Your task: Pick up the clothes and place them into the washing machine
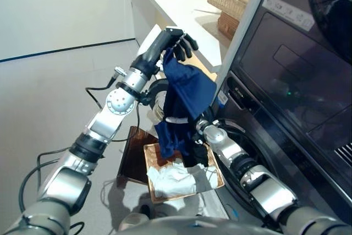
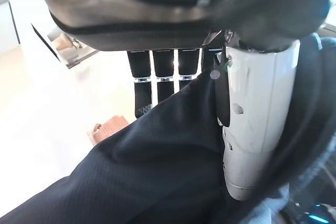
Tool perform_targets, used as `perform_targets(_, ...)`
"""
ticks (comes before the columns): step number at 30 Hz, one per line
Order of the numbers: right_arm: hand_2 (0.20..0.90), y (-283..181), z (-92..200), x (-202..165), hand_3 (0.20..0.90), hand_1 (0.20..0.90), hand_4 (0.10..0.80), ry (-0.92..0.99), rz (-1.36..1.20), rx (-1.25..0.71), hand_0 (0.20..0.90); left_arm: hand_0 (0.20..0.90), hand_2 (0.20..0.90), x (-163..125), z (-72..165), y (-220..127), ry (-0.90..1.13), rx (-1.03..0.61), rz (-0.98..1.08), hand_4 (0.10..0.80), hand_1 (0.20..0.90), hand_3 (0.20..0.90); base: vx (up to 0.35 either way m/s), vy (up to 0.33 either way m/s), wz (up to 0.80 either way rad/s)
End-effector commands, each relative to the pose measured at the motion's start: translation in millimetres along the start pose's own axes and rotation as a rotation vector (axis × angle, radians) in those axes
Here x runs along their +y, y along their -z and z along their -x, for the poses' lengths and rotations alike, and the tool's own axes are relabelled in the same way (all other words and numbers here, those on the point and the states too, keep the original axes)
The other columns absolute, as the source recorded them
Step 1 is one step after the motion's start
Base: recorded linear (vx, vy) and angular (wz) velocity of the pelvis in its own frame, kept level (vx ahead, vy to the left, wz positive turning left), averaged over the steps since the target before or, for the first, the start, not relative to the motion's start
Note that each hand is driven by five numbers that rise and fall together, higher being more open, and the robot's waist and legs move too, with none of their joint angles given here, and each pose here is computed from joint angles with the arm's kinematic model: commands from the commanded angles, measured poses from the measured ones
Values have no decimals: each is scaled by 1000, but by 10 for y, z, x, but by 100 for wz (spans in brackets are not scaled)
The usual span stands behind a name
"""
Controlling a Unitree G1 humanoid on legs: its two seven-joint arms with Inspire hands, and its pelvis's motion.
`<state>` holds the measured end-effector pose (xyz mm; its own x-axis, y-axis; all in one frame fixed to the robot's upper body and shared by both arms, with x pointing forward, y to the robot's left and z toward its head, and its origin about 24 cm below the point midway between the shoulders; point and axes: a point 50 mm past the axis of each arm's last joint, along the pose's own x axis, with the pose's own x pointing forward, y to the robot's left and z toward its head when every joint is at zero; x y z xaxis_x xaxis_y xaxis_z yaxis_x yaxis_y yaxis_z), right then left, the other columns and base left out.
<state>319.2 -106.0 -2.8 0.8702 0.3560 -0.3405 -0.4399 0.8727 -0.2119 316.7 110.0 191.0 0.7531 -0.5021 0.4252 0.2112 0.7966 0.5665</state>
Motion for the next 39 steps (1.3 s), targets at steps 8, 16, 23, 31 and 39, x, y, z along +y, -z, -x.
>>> perform_targets(8, 200, -669, -25, -620, 200, 200, 300, 233, -38, -258, 200, 900, 900, 310, 132, -448, -69, -273, 120, 800, 900, 900, -1, 3, 2)
perform_targets(16, 200, -686, 50, -821, 200, 200, 300, 309, -60, -279, 200, 900, 900, 414, 549, -170, -167, -145, 212, 800, 900, 900, 0, 0, 0)
perform_targets(23, 200, -692, 117, -947, 200, 200, 300, 368, -39, -295, 200, 900, 900, 386, 1003, 168, -231, 48, 323, 800, 900, 900, 2, 0, 1)
perform_targets(31, 200, -710, 202, -1045, 200, 200, 300, 389, -37, -331, 200, 900, 900, 309, 1503, 579, -238, 302, 449, 800, 900, 900, 0, 0, 0)
perform_targets(39, 200, -779, 237, -1060, 200, 200, 300, 412, -77, -394, 200, 900, 900, 8, 2045, 1092, -397, 588, 598, 800, 900, 900, 0, 0, 0)
